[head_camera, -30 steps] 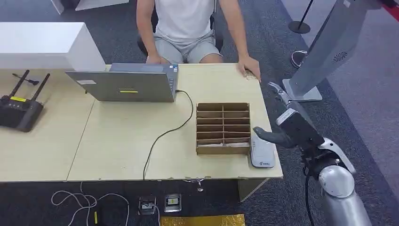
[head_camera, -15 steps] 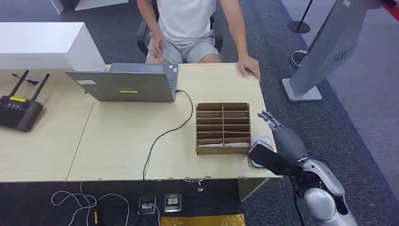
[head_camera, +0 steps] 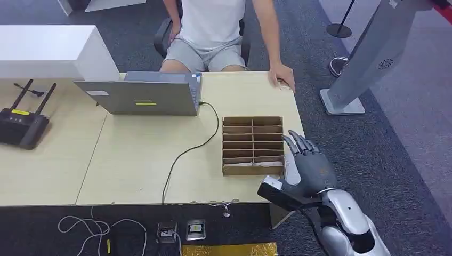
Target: Pass the card to the sensor for recognition and then transmit it.
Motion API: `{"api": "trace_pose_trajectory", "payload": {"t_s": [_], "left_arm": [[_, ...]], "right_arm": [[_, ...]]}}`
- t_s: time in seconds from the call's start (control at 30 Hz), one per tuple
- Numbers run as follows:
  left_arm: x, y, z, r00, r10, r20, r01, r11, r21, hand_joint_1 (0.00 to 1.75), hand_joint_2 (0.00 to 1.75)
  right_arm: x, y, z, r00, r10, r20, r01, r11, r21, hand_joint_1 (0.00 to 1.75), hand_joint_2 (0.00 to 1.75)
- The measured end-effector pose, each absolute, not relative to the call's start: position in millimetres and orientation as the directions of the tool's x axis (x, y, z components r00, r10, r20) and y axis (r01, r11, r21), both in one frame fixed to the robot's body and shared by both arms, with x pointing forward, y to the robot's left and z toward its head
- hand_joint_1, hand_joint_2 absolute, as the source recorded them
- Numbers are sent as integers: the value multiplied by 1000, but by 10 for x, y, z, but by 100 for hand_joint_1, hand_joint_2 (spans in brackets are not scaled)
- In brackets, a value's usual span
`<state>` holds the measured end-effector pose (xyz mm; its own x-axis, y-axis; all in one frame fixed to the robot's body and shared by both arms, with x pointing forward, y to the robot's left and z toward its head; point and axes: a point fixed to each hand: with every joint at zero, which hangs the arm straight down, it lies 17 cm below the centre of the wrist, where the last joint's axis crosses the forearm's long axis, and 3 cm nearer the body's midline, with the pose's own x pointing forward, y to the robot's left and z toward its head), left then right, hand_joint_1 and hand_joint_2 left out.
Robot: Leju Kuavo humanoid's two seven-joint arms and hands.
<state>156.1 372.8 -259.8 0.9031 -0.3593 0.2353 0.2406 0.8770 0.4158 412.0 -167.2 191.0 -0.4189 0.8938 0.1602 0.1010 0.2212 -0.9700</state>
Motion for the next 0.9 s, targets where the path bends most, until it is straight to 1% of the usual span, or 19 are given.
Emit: {"api": "trace_pose_trajectory", "payload": {"t_s": [0.1, 0.3, 0.6, 0.9], "left_arm": [[1562, 3730, -2597, 903, -359, 235, 239, 877, 417, 0, 0], [1563, 3732, -2596, 905, -355, 234, 235, 877, 419, 0, 0], [1571, 3742, -2591, 904, -356, 234, 235, 874, 425, 0, 0], [1575, 3734, -2591, 904, -356, 235, 233, 874, 426, 0, 0]], "right_arm": [[4090, -1575, 1838, -430, 887, 171, 86, 229, -970, 0, 175], [4100, -1490, 1716, -433, 882, 187, 108, 257, -960, 0, 175], [4122, -1325, 1468, -444, 867, 225, 50, 274, -960, 0, 175], [4214, -1293, 1458, -450, 853, 265, 87, 337, -937, 0, 175]]}}
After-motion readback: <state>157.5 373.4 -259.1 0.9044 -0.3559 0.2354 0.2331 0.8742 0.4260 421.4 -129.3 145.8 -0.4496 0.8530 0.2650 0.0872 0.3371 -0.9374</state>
